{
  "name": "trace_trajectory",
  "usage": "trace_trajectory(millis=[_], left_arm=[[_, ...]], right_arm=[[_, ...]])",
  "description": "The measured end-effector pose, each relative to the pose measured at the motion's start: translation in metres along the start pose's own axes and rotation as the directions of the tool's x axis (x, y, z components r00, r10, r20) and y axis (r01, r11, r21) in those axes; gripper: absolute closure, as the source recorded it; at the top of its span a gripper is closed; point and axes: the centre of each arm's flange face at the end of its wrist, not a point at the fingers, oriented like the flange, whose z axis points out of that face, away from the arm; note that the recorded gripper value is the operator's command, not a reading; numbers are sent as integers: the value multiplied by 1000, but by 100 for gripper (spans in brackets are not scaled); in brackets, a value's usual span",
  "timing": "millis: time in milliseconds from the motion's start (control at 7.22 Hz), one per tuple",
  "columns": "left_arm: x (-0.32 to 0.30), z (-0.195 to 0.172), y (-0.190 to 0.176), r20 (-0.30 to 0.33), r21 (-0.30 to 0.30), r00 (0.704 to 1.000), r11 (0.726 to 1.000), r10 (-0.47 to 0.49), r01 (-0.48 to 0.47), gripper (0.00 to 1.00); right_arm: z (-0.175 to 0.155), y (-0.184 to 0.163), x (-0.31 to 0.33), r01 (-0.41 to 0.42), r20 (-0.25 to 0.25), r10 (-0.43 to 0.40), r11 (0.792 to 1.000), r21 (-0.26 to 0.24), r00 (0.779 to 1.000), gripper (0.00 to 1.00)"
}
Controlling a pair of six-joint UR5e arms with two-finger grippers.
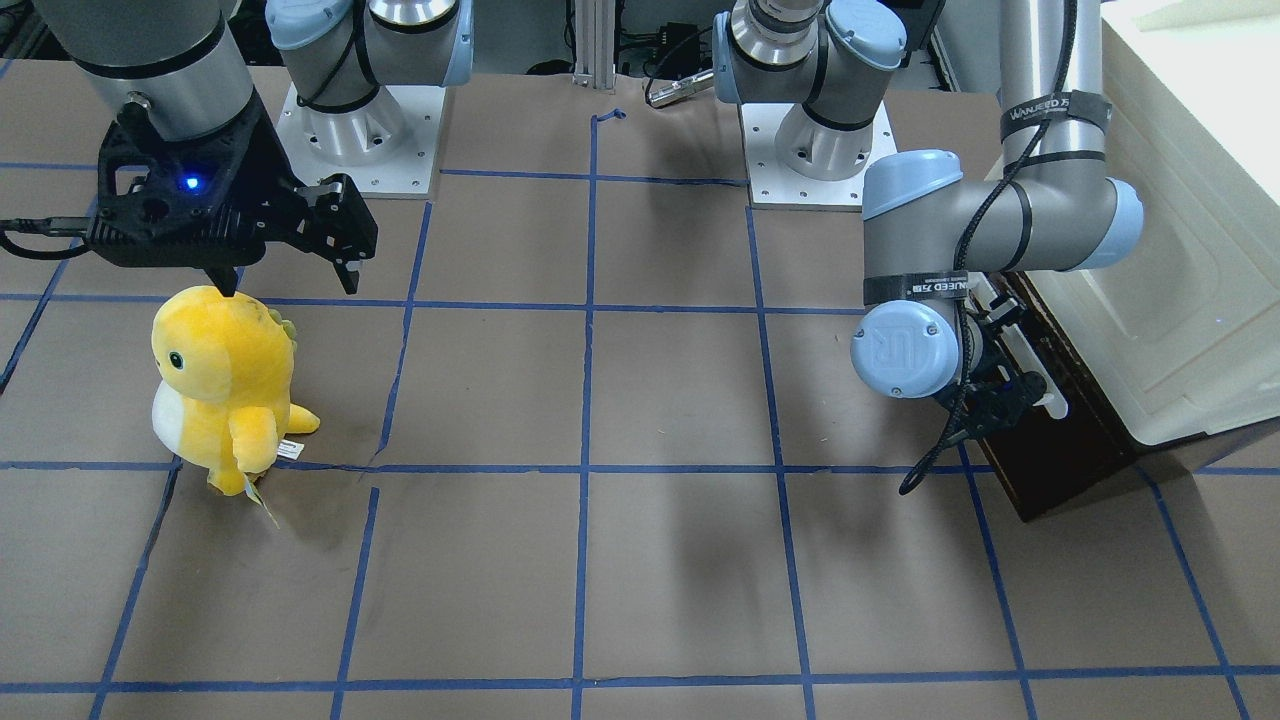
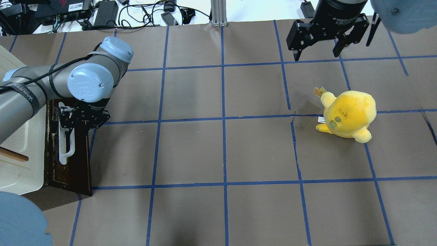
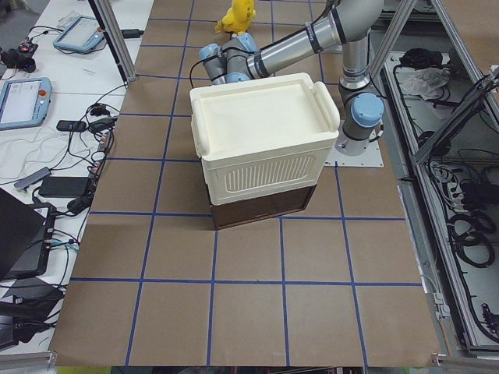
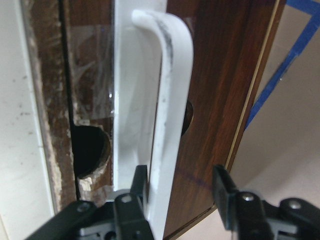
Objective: Pull drawer sideways
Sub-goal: 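Pull the handle with the left gripper, sliding the drawer out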
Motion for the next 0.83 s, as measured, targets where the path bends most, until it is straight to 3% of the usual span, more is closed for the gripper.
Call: trace_trajectory(millis=[138,415,831], left_arm=[[-1,-1,0,0,2,1000,1000,5,-5,61],[-1,-1,0,2,3,1000,1000,8,-8,63],[-3,-2,1,4,2,1000,1000,10,-10,74]], right_arm=[[0,0,0,0,0,0,1000,0,1000,0],[0,0,0,0,-1,0,1000,0,1000,0],[0,0,0,0,0,0,1000,0,1000,0]])
